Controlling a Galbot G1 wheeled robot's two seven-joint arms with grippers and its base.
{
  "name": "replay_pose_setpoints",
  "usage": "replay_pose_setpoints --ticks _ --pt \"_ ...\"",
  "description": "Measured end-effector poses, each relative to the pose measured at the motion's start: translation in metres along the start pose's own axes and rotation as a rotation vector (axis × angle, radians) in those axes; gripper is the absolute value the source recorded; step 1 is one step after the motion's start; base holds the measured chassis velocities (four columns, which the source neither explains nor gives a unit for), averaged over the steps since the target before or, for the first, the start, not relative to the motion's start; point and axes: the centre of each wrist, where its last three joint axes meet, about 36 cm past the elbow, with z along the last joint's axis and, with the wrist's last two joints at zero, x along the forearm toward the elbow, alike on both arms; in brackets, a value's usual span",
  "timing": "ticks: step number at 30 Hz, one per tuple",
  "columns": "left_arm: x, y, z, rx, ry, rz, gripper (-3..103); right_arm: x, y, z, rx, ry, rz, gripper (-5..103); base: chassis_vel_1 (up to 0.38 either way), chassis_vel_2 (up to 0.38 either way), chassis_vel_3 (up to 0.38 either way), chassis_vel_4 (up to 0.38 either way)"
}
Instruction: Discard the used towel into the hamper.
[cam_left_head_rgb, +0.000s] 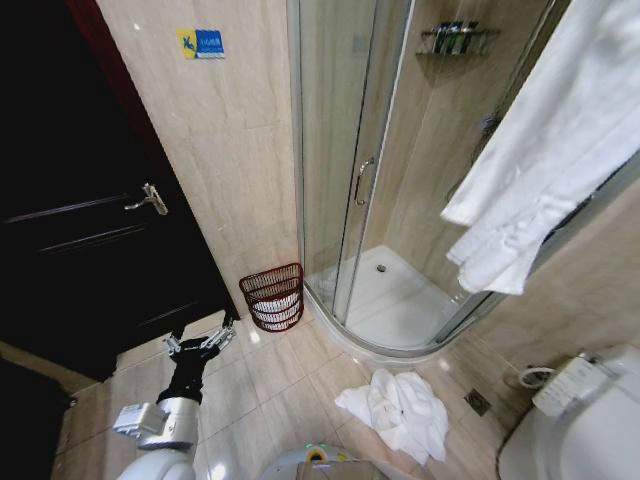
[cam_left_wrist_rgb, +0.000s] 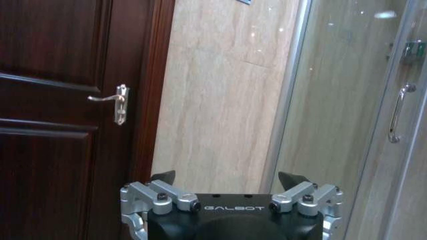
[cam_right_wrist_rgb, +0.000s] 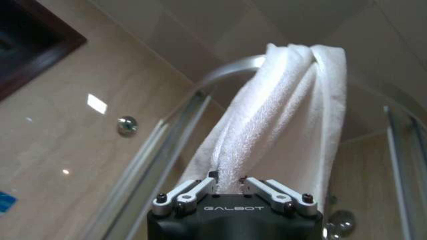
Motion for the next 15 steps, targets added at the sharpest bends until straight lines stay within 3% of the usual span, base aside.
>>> replay_pose_setpoints --ticks 3,15 --pt "0.0 0.0 0.0 0.0 0.0 0.0 100 0.026 0.024 0.001 -0.03 -0.008 -0.026 5 0.0 0.0 0.0 0.0" --pt "0.0 0.0 0.0 0.0 0.0 0.0 100 0.098 0.061 0.018 -0.116 0.033 -0.019 5 0.0 0.0 0.0 0.0"
